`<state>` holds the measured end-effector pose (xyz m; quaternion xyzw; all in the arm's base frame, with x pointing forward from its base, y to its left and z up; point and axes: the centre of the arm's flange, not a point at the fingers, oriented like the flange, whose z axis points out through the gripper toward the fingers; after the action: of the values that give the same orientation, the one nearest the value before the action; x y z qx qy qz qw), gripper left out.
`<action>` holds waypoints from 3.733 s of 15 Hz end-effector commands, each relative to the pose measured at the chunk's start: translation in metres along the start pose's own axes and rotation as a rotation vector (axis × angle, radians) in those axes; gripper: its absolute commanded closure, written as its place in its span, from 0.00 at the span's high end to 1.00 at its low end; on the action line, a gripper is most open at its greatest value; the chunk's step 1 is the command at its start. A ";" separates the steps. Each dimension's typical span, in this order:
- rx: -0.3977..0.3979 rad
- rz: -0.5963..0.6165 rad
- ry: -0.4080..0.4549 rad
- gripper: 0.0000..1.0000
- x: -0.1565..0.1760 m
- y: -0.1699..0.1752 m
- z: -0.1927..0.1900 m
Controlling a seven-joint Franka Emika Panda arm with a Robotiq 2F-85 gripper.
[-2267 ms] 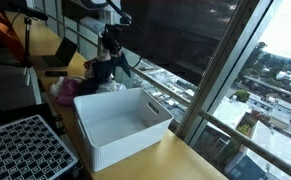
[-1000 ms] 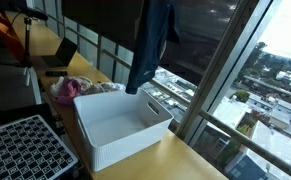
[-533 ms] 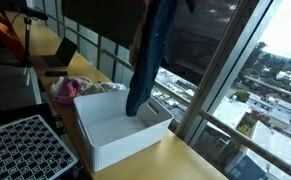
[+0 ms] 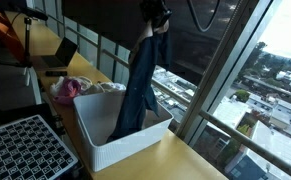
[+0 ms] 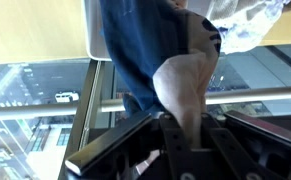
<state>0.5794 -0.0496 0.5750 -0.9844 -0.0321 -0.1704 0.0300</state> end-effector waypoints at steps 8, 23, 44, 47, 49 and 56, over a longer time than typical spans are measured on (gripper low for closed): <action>-0.076 -0.088 -0.181 0.60 -0.051 -0.002 0.098; 0.006 -0.433 -0.068 1.00 -0.061 -0.232 0.197; 0.045 -0.508 -0.337 1.00 -0.116 -0.312 0.467; 0.027 -0.492 -0.342 0.71 -0.114 -0.294 0.472; 0.020 -0.483 -0.341 0.63 -0.110 -0.292 0.467; 0.005 -0.467 -0.349 0.11 -0.107 -0.300 0.398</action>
<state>0.6042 0.2760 0.1423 -0.9633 -0.2683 -0.0031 -0.0025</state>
